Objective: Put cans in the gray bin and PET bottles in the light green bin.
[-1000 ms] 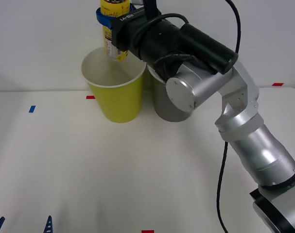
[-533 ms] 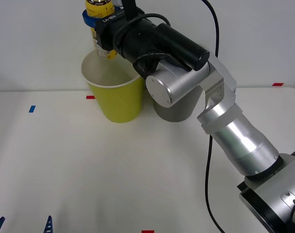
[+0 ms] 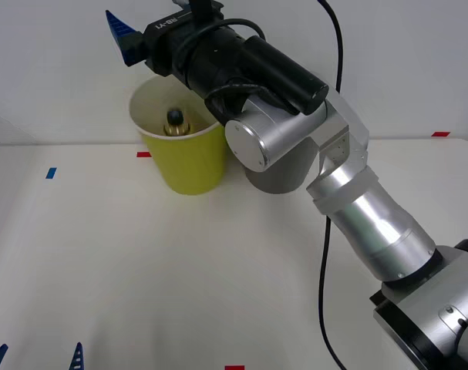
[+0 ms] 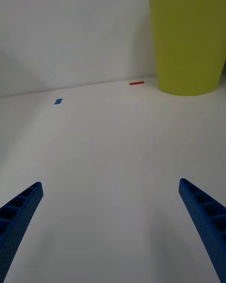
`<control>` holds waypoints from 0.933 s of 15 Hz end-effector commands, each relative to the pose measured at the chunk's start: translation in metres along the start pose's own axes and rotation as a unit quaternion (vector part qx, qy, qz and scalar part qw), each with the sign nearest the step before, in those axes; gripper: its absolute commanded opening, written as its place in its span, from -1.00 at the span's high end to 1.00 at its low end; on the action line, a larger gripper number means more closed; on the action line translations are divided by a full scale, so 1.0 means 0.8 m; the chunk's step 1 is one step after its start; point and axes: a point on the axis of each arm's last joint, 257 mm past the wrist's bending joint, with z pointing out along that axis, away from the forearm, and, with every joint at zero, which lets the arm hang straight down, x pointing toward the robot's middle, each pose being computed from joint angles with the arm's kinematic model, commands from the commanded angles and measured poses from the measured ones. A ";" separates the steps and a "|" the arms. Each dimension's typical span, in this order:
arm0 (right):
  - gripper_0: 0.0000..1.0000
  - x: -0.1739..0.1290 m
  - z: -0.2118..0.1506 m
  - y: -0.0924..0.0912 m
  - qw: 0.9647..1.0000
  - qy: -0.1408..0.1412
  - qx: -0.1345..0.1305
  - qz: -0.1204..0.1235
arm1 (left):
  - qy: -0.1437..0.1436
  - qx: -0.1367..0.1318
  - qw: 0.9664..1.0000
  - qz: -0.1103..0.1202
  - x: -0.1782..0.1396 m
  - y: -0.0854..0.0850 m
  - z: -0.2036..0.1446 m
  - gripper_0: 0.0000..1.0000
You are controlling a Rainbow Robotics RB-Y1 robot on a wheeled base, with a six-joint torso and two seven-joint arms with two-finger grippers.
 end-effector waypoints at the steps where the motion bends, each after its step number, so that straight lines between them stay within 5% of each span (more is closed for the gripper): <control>1: -1.00 -0.015 -0.004 0.000 1.000 -0.014 -0.002 -0.012 | 0.000 0.000 1.000 0.000 0.000 0.000 0.000 -1.00; 4: -1.00 -0.028 -0.047 -0.011 0.999 -0.033 0.000 -0.024 | 0.000 0.000 1.000 0.000 0.000 0.000 0.000 -1.00; 8: -1.00 -0.004 -0.134 -0.024 0.999 -0.032 0.013 -0.006 | 0.000 0.000 1.000 0.000 0.000 0.000 0.000 -1.00; 14: -1.00 0.041 -0.253 -0.025 0.999 -0.002 0.039 0.001 | 0.000 0.000 1.000 0.000 0.000 0.000 0.000 -1.00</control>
